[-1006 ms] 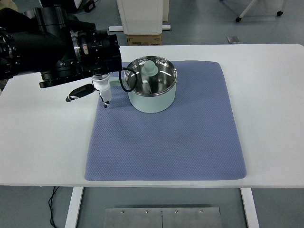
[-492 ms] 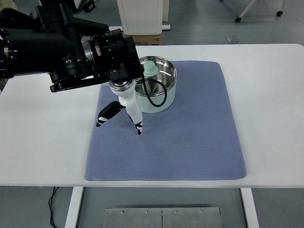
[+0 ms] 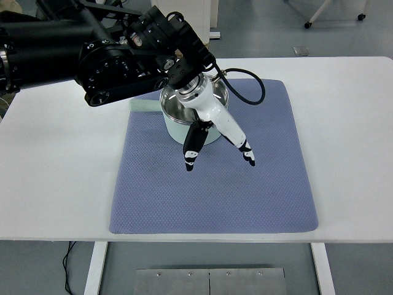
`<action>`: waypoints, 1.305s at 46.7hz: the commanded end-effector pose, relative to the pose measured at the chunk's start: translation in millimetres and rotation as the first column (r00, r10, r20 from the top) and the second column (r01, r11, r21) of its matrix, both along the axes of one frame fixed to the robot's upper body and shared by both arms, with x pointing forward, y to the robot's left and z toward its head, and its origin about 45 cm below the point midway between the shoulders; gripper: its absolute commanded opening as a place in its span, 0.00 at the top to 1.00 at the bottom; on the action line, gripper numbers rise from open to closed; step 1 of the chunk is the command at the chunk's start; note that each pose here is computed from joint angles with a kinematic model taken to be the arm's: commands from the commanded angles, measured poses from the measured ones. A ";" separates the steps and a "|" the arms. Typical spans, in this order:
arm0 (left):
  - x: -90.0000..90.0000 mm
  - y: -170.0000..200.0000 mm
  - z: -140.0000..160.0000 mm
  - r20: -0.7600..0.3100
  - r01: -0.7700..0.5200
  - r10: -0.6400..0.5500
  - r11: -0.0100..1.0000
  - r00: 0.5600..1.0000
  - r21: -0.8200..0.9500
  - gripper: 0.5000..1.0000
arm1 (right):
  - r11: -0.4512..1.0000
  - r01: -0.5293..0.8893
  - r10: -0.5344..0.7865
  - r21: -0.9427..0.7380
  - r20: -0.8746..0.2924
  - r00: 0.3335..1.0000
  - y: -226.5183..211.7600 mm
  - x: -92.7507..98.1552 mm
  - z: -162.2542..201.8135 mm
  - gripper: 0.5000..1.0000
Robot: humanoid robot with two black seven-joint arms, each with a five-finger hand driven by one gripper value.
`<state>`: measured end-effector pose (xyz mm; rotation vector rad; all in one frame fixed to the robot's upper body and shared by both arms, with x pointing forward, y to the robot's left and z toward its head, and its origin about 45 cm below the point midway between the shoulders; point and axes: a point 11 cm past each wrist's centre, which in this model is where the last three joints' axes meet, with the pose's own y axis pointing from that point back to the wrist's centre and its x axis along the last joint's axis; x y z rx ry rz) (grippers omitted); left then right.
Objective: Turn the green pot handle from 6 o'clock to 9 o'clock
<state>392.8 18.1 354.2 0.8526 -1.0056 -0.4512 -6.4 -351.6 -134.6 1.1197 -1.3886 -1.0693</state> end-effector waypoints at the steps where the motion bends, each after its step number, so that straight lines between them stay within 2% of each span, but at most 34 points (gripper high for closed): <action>1: 16.3 1.0 16.9 -0.028 -0.095 0.093 0.990 0.995 -0.103 0.00 | 1.000 0.000 0.000 0.000 0.000 1.000 0.0 0.1 0.0 0.00; 6: 39.2 8.7 36.4 -0.046 -0.202 0.197 0.957 0.979 -0.208 0.00 | 1.000 0.000 0.000 0.000 0.000 1.000 0.0 0.1 0.0 0.00; 7: 39.3 8.7 36.4 -0.046 -0.202 0.197 0.957 0.979 -0.208 0.00 | 1.000 0.000 0.000 0.000 0.000 1.000 0.0 0.1 0.0 0.00; 8: 49.4 13.3 44.1 -0.051 -0.244 0.239 0.937 0.970 -0.250 0.00 | 1.000 0.000 0.000 0.000 0.000 1.000 0.0 0.1 0.0 0.00; 14: 63.0 23.9 46.7 -0.074 -0.307 0.298 0.903 0.952 -0.301 0.00 | 1.000 0.000 0.000 0.000 -0.001 1.000 0.0 -0.8 0.0 0.00; 20: 67.1 28.1 46.7 -0.079 -0.325 0.316 0.893 0.945 -0.312 0.00 | 1.000 0.000 0.000 0.000 -0.001 1.000 0.0 -0.8 0.0 0.00; 23: 65.7 30.7 28.9 -0.121 -0.344 0.322 0.888 0.939 -0.305 0.00 | 1.000 0.000 0.000 0.000 0.000 1.000 0.0 0.1 0.0 0.00; 26: 67.1 35.6 25.7 -0.123 -0.352 0.331 0.887 0.936 -0.299 0.00 | 1.000 0.000 0.000 0.000 -0.001 1.000 0.0 -0.8 0.0 0.00; 36: 83.1 78.3 40.7 -0.136 -0.435 0.415 0.830 0.900 -0.349 0.00 | 1.000 0.000 0.000 0.000 0.000 1.000 0.0 0.1 0.0 0.00; 48: 88.9 91.4 56.4 -0.194 -0.482 0.444 0.763 0.875 -0.431 0.00 | 1.000 0.000 0.000 0.000 0.000 1.000 0.0 0.1 0.0 0.00; 51: 90.3 91.1 62.5 -0.232 -0.499 0.443 0.727 0.866 -0.472 0.00 | 1.000 0.000 0.000 0.000 0.000 1.000 0.0 0.1 0.0 0.00; 57: 101.7 98.6 86.3 -0.337 -0.558 0.451 0.580 0.827 -0.593 0.00 | 1.000 0.000 0.000 0.000 0.000 1.000 0.0 0.1 0.0 0.00; 61: 109.5 108.4 89.1 -0.373 -0.589 0.466 0.513 0.802 -0.624 0.00 | 1.000 0.000 0.000 0.000 0.000 1.000 0.0 0.1 0.0 0.00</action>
